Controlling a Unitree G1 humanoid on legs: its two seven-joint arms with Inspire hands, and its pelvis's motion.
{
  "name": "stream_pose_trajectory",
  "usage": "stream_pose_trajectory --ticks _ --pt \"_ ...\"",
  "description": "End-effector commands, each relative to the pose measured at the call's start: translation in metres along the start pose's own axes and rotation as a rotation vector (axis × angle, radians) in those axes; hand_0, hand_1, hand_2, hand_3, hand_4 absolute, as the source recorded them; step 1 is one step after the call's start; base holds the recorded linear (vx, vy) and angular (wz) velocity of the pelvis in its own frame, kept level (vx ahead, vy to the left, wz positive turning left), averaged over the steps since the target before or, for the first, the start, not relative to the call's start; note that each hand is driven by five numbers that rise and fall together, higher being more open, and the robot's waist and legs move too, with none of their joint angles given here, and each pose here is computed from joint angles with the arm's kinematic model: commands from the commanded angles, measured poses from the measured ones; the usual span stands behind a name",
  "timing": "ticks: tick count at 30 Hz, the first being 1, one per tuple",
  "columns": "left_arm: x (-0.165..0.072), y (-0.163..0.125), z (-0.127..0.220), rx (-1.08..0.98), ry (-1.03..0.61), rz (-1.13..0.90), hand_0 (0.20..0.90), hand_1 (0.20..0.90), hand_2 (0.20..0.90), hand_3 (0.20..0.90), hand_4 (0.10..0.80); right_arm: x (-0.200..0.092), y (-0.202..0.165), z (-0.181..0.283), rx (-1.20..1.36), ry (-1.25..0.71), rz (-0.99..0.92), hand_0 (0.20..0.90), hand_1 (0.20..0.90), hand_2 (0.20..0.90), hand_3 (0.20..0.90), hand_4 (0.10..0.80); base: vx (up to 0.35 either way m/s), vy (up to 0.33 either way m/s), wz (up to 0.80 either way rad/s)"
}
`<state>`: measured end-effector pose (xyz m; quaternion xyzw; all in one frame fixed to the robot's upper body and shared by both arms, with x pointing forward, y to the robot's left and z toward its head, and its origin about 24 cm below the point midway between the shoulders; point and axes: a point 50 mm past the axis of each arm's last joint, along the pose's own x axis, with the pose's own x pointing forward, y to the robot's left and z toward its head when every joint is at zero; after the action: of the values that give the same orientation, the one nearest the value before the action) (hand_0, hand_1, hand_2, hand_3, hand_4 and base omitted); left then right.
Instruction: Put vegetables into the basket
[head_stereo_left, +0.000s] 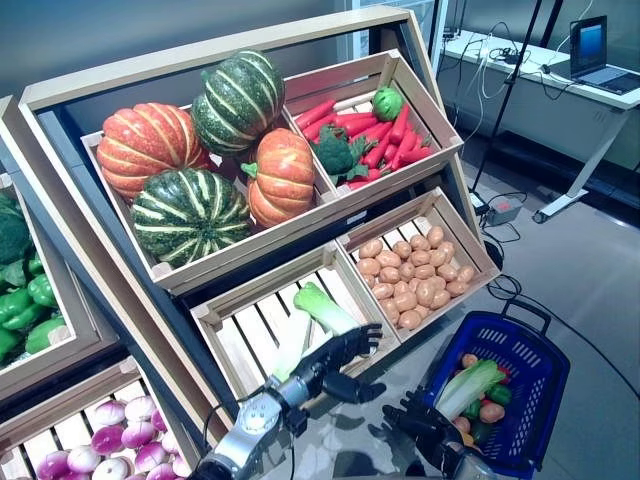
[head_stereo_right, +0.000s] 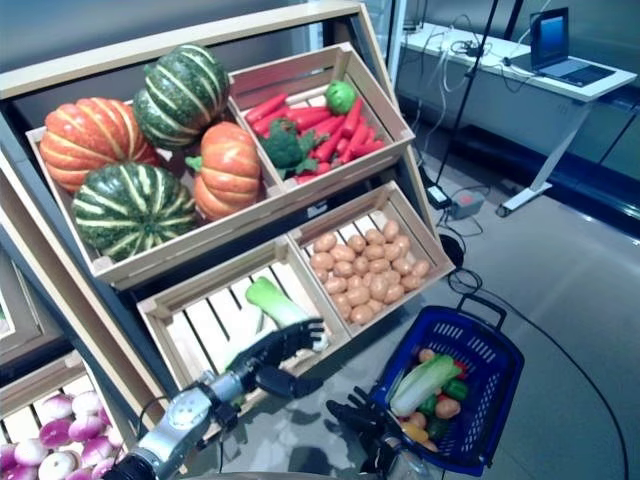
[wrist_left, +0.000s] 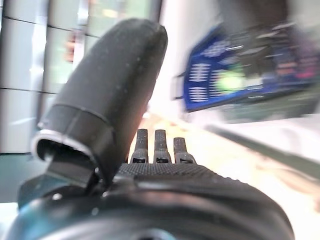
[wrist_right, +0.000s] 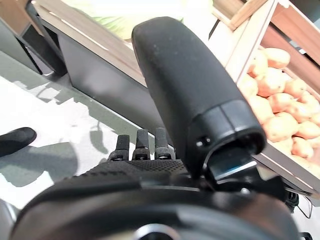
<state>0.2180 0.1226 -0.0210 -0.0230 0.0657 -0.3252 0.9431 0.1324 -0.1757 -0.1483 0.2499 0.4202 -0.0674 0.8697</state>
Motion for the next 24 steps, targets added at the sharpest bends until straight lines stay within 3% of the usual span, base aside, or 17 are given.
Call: stream_pose_trajectory --ticks 1,5,8,11,18,24 --pt "0.023 0.021 0.067 0.06 -0.313 0.029 0.9 0.9 0.9 0.9 0.8 0.008 0.021 0.015 0.056 -0.108 0.042 0.9 0.9 0.9 0.9 0.8 0.047 0.009 0.02" --pt "0.023 0.036 0.079 0.133 -0.337 0.211 0.9 0.9 0.9 0.9 0.8 0.004 0.019 0.004 0.064 -0.086 0.038 0.9 0.9 0.9 0.9 0.8 0.063 0.014 0.0" --pt "0.021 0.059 0.068 0.296 -0.224 0.5 0.9 0.9 0.9 0.9 0.8 0.001 0.019 -0.004 0.075 -0.069 0.03 0.9 0.9 0.9 0.9 0.8 0.078 0.03 0.0" --pt "0.02 0.071 0.066 0.394 -0.184 0.626 0.9 0.9 0.9 0.9 0.8 -0.001 0.019 -0.008 0.092 -0.069 0.023 0.9 0.9 0.9 0.9 0.8 0.083 0.049 -0.01" --pt "0.028 0.082 0.077 0.526 -0.168 0.787 0.9 0.9 0.9 0.9 0.8 -0.003 0.017 -0.01 0.135 -0.045 0.028 0.9 0.9 0.9 0.9 0.8 0.03 0.057 -0.02" --pt "0.049 0.089 0.108 0.626 -0.225 0.911 0.9 0.9 0.9 0.9 0.8 0.006 0.042 0.029 0.21 -0.153 0.129 0.9 0.9 0.9 0.9 0.8 -0.236 0.034 -0.07"
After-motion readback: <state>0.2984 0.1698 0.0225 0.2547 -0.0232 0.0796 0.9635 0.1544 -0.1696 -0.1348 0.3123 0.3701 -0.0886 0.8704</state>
